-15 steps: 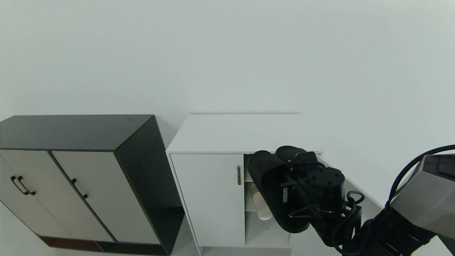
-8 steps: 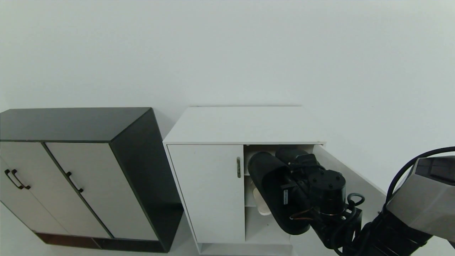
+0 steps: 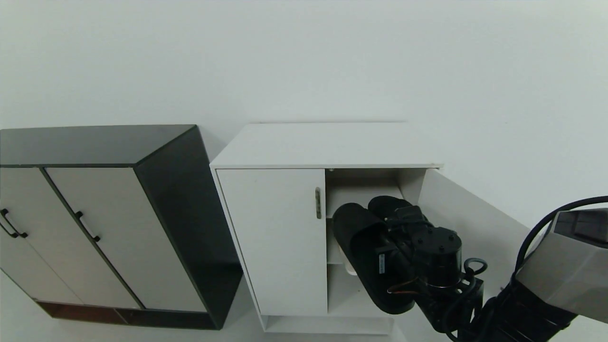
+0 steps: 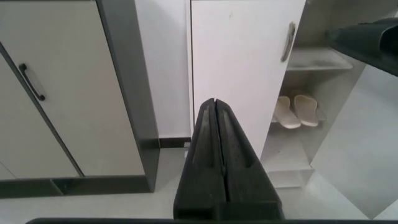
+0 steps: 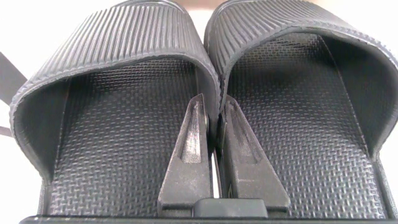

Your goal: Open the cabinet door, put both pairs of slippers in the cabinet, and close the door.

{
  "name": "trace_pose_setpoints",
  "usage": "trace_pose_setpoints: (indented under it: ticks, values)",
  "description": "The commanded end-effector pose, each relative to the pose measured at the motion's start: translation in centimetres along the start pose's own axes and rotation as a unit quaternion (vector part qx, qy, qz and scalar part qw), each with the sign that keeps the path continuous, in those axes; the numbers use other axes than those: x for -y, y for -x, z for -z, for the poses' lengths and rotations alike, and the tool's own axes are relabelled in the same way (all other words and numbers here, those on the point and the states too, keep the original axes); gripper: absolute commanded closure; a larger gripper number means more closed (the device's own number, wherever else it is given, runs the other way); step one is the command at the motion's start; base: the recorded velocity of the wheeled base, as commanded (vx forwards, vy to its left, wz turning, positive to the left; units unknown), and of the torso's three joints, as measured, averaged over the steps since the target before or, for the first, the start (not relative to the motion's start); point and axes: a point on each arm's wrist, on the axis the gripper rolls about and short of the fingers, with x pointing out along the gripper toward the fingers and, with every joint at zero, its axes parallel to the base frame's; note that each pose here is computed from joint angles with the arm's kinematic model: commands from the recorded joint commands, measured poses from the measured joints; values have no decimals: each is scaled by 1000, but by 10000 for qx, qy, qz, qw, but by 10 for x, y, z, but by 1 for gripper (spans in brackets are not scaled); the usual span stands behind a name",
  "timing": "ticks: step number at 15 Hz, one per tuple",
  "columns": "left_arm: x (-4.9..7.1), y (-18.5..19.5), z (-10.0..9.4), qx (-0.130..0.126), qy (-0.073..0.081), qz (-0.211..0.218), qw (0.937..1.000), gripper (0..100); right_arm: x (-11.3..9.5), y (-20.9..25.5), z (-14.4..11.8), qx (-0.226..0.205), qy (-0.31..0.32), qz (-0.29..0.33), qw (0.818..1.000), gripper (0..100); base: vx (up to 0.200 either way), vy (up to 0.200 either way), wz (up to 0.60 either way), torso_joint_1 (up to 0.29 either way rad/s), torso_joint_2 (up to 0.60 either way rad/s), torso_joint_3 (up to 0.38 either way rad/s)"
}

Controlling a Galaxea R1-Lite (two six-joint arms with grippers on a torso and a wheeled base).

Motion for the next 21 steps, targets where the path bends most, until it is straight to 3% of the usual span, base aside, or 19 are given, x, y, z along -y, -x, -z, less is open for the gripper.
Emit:
trace_pose_setpoints:
  ticks: [1,13,21]
  values:
    - [0,0,0,-3,-2,-1,10000,100,0,0,0,-5,6,2,10000,100,0,0,0,-203,525,320]
    - [0,0,0,-3,-2,6,10000,100,1,-3,8,-6,9,33,10000,100,0,0,0,-168,490,320]
    - [0,0,0,-3,-2,6,10000,100,0,-6,7,67,-29,42,10000,100,0,0,0,-73,448,377]
